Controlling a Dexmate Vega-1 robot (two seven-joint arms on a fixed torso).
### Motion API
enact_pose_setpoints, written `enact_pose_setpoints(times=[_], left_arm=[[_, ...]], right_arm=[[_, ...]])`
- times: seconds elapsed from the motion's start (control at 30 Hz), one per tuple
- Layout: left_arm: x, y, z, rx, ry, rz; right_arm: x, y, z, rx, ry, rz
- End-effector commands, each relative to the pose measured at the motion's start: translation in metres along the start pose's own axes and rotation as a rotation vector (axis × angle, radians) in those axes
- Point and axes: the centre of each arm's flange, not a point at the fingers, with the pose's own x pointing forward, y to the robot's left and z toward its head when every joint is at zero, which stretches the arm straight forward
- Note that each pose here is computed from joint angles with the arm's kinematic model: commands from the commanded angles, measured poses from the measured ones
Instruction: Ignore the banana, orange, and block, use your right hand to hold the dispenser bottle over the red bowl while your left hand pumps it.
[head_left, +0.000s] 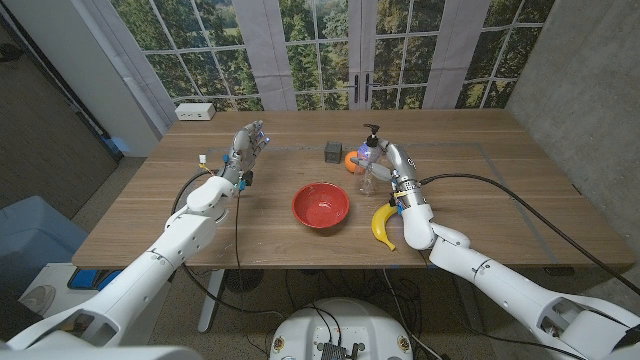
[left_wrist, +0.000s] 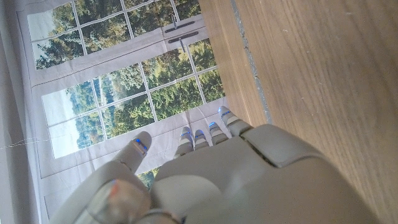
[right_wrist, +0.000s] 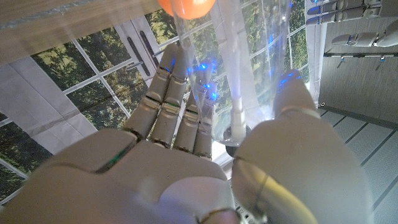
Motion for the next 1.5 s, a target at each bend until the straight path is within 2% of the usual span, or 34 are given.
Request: enact_pose_setpoints(times=[0.03, 0.43, 0.77, 1.17, 1.37, 1.43, 1.5], left_arm=[[-0.002, -0.003, -0.001, -0.008, -0.005, 0.008], [-0.005, -0.004, 0.001, 0.001, -0.010, 0.011], [-0.006, -0.003, 0.003, 0.007, -0.008, 0.010], [-0.010, -0.004, 0.004, 0.007, -0.016, 0.011], [-0.012, -0.003, 0.004, 0.005, -0.015, 0.008], [-0.013, -0.002, 0.004, 0.005, -0.015, 0.006], [-0.014, -0.001, 0.004, 0.002, -0.014, 0.011]], right_arm=[[0.008, -0.013, 0.000, -0.006, -0.026, -0.022], [0.009, -0.025, 0.000, -0.030, -0.033, -0.024], [0.004, -0.028, 0.001, -0.021, -0.025, -0.019], [-0.007, -0.032, 0.011, -0.029, -0.040, -0.048], [-0.013, -0.036, 0.014, -0.018, -0.023, -0.048], [-0.017, -0.036, 0.015, -0.025, -0.021, -0.069], [-0.019, -0.037, 0.017, -0.023, -0.019, -0.056]])
